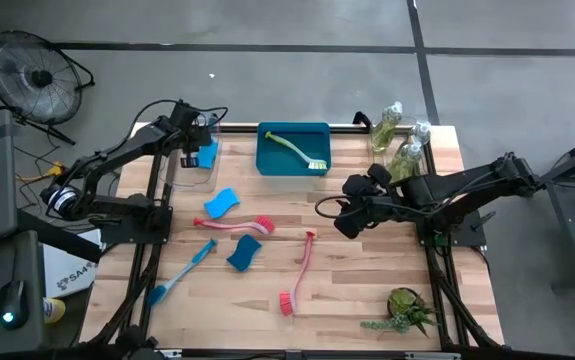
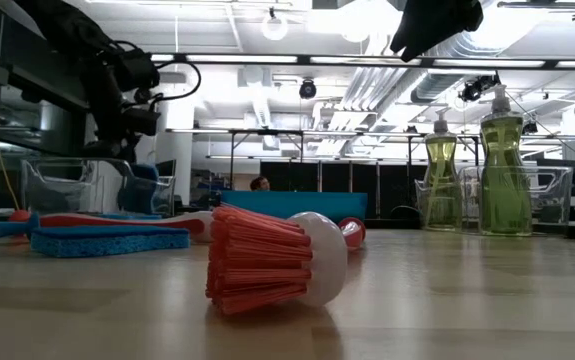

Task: Pick & Place Kitchen Sink Supplies
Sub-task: Put the bottom right blue sponge into the left transparent bin

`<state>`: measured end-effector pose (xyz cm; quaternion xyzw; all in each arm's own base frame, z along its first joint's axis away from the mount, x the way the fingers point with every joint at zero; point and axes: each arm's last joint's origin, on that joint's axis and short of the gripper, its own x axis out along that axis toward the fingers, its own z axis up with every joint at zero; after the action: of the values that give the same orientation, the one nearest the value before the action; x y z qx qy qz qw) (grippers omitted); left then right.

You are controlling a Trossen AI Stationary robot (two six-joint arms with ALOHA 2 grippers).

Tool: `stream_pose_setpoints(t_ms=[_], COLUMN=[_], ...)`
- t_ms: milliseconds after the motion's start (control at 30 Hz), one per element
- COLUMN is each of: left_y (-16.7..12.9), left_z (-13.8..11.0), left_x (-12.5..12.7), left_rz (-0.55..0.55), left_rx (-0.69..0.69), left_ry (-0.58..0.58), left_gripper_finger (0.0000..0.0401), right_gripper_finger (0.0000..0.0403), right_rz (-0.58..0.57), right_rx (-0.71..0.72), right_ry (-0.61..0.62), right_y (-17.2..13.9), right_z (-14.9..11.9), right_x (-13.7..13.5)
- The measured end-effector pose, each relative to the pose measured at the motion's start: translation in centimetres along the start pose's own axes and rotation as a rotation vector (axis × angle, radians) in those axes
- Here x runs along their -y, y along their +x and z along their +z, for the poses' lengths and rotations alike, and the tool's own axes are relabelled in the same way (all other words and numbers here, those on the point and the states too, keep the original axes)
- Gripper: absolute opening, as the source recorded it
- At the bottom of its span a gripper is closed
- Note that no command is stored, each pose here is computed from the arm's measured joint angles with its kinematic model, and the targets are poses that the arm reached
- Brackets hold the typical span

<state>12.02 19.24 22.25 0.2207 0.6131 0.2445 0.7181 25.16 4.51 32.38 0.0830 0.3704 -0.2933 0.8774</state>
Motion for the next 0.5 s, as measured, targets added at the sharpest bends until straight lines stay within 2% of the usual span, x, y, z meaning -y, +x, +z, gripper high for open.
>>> stream_pose_setpoints(t_ms=[267,500], left_y=[0.0,-0.1], left_z=[0.0,-0.3], left_x=[0.3,1.0], left_rz=[-0.046,-0.128], left_rx=[0.020,0.010], left_ry=[0.004,-0.018], left_gripper_finger=[0.0169,0.0195], right_gripper_finger=[0.0207,0.0207], right_rz=[-0.001,-0.007], right_rx=[-0.001,-0.002], right_ry=[0.002,-0.004], right_y=[0.0,0.0], right_z=[0.0,0.0], right_x=[0.0,0.1])
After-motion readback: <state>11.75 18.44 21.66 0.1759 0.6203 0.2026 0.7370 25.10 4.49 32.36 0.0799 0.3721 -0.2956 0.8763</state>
